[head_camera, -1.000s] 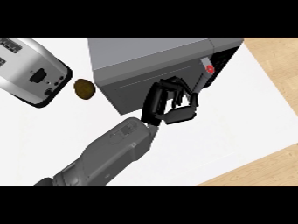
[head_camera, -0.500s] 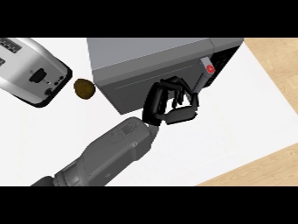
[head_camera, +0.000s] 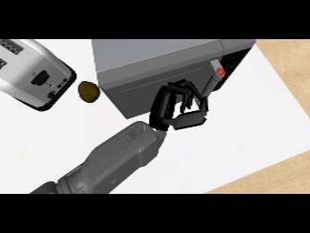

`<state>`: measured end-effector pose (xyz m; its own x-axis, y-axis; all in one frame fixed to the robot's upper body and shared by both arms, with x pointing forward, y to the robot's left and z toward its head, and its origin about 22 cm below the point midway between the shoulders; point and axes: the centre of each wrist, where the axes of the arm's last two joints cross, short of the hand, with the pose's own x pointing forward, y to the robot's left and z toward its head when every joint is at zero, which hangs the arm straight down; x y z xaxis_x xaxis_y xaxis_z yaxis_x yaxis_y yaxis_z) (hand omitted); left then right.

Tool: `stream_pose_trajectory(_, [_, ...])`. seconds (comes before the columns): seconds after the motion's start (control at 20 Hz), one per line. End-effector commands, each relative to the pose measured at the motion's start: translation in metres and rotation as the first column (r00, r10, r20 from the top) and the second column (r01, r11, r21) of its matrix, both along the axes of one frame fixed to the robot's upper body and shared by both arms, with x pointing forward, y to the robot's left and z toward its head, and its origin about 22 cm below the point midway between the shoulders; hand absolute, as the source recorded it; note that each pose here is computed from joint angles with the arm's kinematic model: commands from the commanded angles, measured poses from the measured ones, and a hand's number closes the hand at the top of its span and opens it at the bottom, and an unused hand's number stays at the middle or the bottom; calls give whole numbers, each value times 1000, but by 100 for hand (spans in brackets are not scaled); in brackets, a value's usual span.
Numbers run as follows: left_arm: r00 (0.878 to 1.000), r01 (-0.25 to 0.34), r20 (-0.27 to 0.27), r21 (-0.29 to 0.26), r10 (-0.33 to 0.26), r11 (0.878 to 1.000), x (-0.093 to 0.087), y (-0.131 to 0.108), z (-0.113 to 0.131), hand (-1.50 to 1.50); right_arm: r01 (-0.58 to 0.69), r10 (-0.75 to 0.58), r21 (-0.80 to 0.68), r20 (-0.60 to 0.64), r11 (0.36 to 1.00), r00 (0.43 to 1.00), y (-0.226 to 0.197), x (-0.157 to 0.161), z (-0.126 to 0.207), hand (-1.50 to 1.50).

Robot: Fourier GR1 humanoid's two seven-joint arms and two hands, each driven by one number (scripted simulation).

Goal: Pick up the milk, place it into the microwave and close the microwave

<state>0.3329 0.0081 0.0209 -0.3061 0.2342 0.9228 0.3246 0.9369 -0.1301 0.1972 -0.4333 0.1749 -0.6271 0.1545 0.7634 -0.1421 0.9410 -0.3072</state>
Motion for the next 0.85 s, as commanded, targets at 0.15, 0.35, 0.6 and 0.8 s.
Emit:
stream_pose_trajectory(0.15, [1000,-16,-1,12,16,1000,23,-1,19,150,-17,16,36,14,999,1000,-13,7,6,-150])
stream_pose_trajectory(0.35, [1000,-16,-1,14,16,1000,22,-2,18,150,-24,24,47,0,999,1000,-20,10,5,-150])
stream_pose_trajectory(0.6, [1000,-5,10,14,5,1000,23,-5,22,150,-32,32,29,6,999,999,-28,14,16,-150])
stream_pose_trajectory(0.8, [1000,-8,12,6,8,1000,23,-4,20,150,-24,24,49,3,999,1000,-36,16,16,-150])
